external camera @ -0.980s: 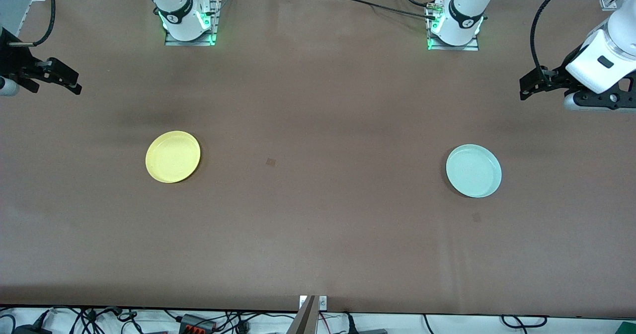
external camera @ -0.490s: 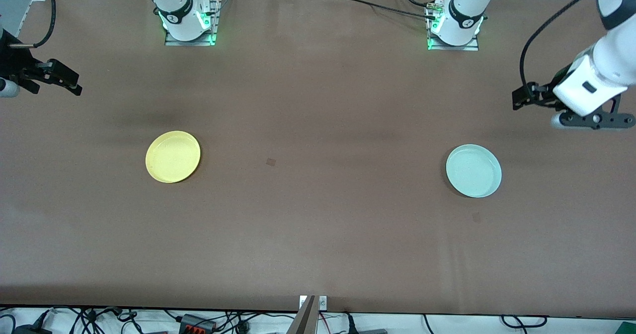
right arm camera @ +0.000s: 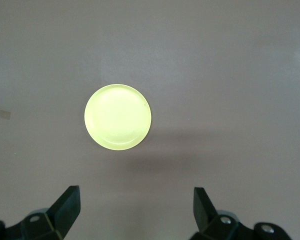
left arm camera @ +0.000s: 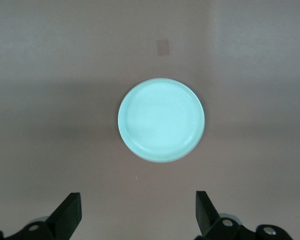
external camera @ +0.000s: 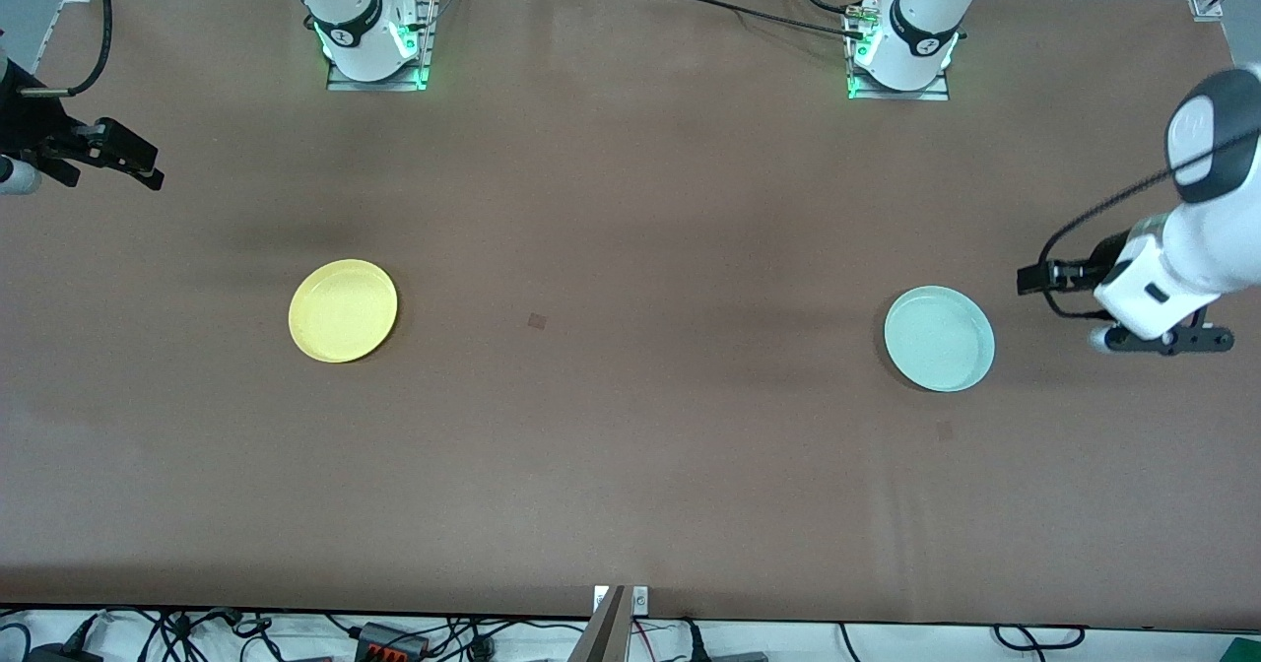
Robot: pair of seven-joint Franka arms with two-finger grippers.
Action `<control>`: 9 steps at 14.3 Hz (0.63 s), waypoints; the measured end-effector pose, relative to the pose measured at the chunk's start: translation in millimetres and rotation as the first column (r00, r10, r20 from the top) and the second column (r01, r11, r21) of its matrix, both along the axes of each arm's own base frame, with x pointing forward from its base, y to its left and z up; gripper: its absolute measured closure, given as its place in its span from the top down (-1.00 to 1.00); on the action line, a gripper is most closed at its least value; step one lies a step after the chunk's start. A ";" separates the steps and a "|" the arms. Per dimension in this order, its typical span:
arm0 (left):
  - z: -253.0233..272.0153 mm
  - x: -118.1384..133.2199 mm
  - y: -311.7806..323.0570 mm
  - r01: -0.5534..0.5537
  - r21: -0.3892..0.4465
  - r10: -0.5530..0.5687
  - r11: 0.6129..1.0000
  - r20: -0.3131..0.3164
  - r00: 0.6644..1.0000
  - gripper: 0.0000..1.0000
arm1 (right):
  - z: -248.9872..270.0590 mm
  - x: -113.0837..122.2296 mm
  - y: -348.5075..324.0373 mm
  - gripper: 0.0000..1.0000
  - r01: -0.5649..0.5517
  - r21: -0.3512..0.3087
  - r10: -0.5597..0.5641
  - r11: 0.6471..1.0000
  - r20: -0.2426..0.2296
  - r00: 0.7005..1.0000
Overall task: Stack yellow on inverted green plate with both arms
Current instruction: 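Move the left gripper to the green plate rim and grasp it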
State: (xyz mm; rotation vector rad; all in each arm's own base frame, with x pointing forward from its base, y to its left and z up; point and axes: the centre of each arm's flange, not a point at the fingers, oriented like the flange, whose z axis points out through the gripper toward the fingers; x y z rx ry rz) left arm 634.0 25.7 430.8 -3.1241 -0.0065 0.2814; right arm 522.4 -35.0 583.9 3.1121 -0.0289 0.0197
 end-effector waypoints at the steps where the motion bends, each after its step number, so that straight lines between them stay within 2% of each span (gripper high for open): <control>1: -18.6 6.8 5.8 0.016 -0.006 -0.016 1.000 0.002 1.000 1.00 | 0.0 0.0 0.2 1.00 0.000 0.000 0.000 1.000 0.000 1.000; 5: -92.6 18.9 45.1 0.093 -0.035 -0.092 0.995 0.017 0.996 1.00 | -0.6 0.2 0.3 1.00 -0.001 0.000 0.001 1.000 -0.001 1.000; 9: -168.7 10.6 77.0 0.186 -0.088 -0.189 0.979 -0.024 0.982 1.00 | -1.6 0.7 0.5 1.00 -0.001 0.000 0.001 1.000 -0.003 1.000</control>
